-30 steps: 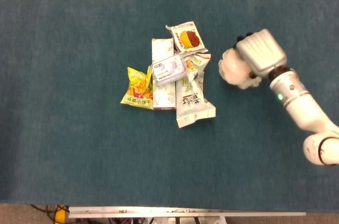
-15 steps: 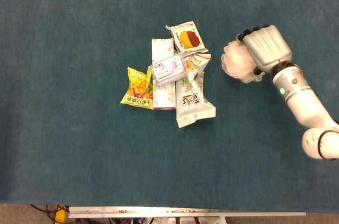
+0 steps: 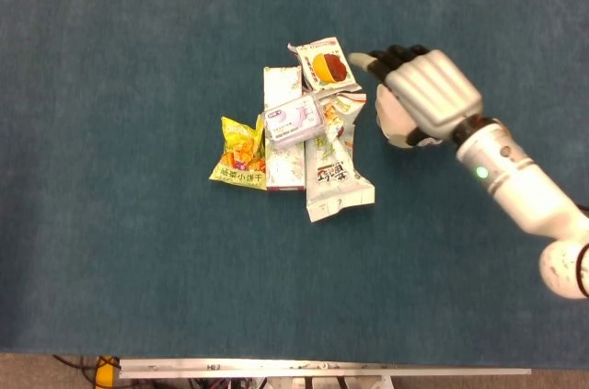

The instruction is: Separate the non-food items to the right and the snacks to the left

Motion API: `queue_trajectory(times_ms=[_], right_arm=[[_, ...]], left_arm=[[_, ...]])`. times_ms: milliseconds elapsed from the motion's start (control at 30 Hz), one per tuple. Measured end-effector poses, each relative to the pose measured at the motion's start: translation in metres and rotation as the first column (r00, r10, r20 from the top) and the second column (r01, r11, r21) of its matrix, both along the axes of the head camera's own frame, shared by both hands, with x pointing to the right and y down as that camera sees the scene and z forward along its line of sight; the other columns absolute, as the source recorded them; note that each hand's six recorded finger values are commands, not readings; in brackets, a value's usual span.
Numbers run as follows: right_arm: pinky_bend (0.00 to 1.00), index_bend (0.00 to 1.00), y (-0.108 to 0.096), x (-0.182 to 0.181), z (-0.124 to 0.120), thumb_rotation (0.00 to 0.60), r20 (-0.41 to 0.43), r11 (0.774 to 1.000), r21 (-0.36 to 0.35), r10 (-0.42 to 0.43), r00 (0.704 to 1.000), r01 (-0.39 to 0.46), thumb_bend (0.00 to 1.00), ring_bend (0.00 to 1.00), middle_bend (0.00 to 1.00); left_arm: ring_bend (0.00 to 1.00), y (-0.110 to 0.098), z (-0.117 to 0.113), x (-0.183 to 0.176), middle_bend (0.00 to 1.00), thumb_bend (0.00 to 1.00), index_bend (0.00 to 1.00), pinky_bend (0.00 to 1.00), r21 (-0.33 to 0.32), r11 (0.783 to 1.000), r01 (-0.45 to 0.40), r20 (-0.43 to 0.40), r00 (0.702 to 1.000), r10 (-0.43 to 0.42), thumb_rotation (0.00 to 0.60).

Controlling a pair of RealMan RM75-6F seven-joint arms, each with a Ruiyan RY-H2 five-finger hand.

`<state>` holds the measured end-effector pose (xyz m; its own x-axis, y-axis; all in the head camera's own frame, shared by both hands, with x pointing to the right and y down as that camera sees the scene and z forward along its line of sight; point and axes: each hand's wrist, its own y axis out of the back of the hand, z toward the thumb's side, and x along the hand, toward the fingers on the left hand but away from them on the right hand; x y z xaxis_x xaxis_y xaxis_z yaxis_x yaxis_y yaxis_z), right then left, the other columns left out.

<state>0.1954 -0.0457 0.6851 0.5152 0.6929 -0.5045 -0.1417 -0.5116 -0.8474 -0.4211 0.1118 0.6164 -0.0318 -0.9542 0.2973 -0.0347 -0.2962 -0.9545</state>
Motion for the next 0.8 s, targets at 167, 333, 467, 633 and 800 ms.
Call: queue_trajectory(times_ms=[167, 333, 467, 633, 800], right_arm=[[0.26, 0.17, -0.002, -0.031, 0.0, 0.6, 0.019, 0.999, -0.007, -0.041, 0.999, 0.041, 0.0, 0.18, 0.21], [0.26, 0.2, -0.002, -0.06, 0.009, 0.6, -0.002, 0.996, -0.023, -0.082, 0.997, 0.081, 0.0, 0.18, 0.22], [0.26, 0.2, 0.0, -0.084, 0.021, 0.6, -0.027, 0.993, -0.034, -0.112, 0.993, 0.111, 0.0, 0.18, 0.23], [0.26, 0.2, 0.002, -0.106, 0.032, 0.6, -0.064, 0.99, -0.029, -0.137, 0.989, 0.135, 0.0, 0.18, 0.23], [0.26, 0.26, 0.003, -0.115, 0.044, 0.6, -0.101, 0.99, -0.038, -0.141, 0.985, 0.137, 0.0, 0.19, 0.25]], left_arm=[[0.0, 0.004, -0.005, -0.001, 0.01, 0.23, 0.0, 0.03, 0.008, 1.0, 0.005, 0.001, 1.0, -0.005, 0.6], [0.0, 0.01, -0.008, -0.003, 0.01, 0.23, 0.0, 0.03, 0.008, 1.0, 0.016, 0.002, 1.0, -0.016, 0.6], [0.0, 0.013, -0.01, -0.005, 0.01, 0.23, 0.0, 0.03, 0.01, 1.0, 0.025, 0.003, 1.0, -0.025, 0.6], [0.0, 0.016, -0.011, -0.007, 0.01, 0.23, 0.0, 0.03, 0.006, 1.0, 0.031, 0.005, 1.0, -0.031, 0.6], [0.0, 0.016, -0.009, -0.007, 0.01, 0.23, 0.0, 0.03, 0.002, 0.999, 0.033, 0.002, 0.999, -0.033, 0.6]])
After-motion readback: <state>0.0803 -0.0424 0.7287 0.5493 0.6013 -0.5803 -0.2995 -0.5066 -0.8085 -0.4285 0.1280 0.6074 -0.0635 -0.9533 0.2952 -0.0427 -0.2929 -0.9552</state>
